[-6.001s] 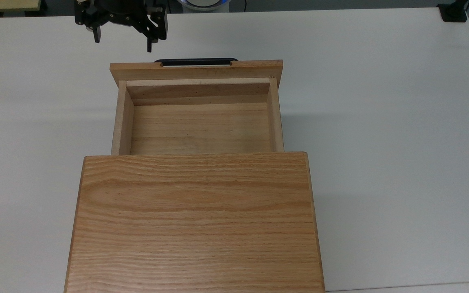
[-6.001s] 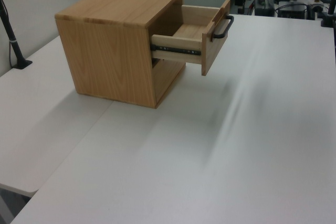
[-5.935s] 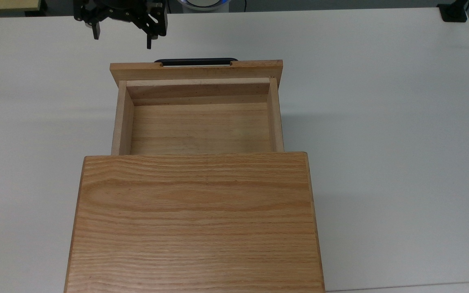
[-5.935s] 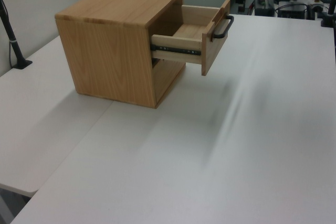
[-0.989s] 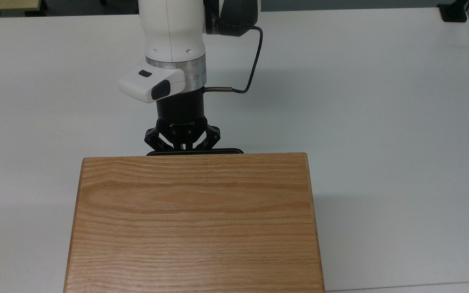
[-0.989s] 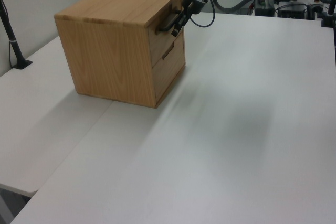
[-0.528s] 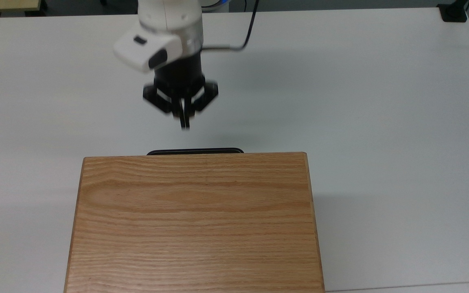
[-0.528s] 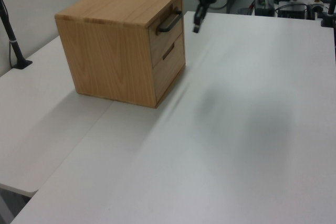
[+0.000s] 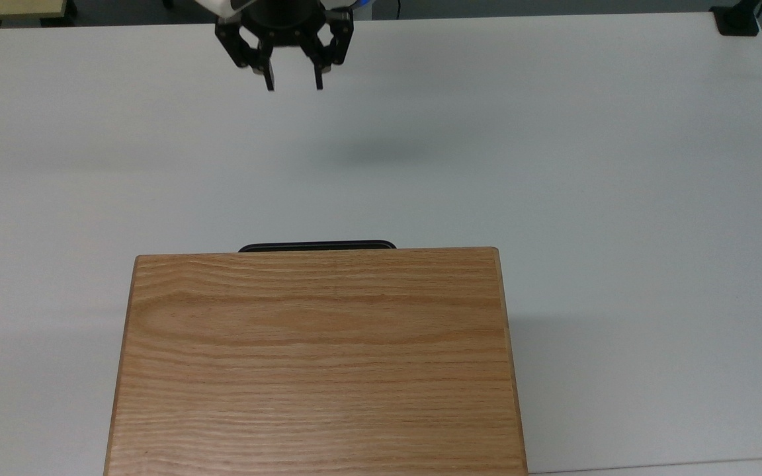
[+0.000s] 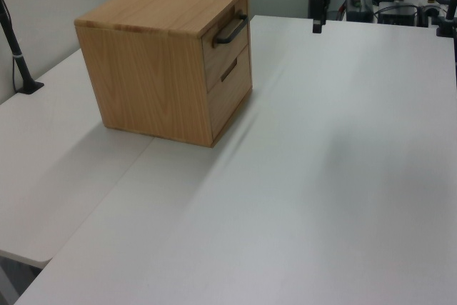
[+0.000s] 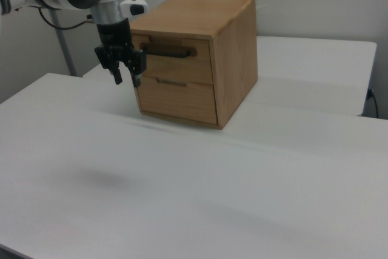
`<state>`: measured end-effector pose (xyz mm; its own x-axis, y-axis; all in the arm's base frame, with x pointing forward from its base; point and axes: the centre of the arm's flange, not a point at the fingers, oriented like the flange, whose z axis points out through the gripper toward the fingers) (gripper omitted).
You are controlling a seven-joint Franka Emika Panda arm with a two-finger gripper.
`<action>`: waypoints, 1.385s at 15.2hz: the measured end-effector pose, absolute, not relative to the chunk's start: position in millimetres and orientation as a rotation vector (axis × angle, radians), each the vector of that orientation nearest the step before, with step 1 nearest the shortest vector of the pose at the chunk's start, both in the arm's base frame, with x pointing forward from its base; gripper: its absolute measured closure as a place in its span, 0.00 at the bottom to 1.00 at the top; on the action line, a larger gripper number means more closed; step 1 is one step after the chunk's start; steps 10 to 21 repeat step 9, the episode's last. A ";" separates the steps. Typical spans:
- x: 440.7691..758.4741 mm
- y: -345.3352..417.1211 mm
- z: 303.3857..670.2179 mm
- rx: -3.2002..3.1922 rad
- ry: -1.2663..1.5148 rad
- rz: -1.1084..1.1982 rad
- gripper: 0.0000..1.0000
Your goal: Close the drawer by sliding it
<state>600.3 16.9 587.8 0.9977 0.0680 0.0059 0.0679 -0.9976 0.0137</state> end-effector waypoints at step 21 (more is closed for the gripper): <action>576.4 21.4 587.3 3.111 -0.027 -0.027 0.00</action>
